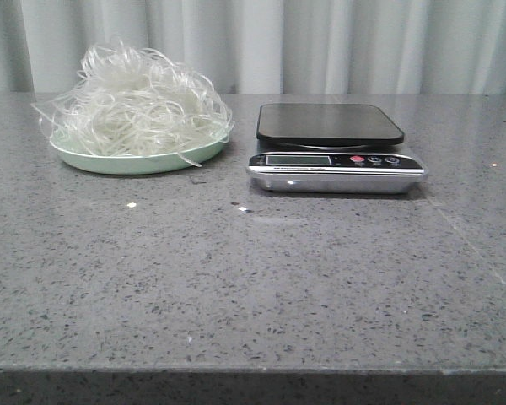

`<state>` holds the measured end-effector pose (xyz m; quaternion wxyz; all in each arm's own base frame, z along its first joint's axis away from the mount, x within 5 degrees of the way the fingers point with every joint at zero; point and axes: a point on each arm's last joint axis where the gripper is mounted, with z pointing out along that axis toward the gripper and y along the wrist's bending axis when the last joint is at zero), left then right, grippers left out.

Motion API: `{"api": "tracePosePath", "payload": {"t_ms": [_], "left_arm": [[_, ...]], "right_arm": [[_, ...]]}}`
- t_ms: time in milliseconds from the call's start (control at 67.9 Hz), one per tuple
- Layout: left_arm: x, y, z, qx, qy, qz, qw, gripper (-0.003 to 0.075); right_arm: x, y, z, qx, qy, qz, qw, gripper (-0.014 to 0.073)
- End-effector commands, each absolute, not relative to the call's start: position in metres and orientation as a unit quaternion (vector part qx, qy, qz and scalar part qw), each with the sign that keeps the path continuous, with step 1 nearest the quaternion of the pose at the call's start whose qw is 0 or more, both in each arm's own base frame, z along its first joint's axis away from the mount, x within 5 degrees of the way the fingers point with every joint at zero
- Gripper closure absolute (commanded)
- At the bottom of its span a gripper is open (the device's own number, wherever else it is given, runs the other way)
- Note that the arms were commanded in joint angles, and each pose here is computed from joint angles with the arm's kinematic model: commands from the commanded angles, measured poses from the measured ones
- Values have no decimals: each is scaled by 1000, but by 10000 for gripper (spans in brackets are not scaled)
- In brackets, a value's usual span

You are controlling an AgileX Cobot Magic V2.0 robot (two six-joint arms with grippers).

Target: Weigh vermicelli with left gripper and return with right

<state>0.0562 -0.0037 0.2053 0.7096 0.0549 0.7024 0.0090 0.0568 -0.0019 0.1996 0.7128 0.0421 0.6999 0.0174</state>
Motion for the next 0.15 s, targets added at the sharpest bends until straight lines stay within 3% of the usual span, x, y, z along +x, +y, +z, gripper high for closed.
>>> {"api": "tracePosePath", "payload": {"t_ms": [0,133], "left_arm": [[54,-4,211,52,668,3,742,583],[54,-4,211,52,668,3,742,583]], "right_arm": [[55,-2,210,39,664,11,746,445],[55,-2,210,39,664,11,746,445]]}}
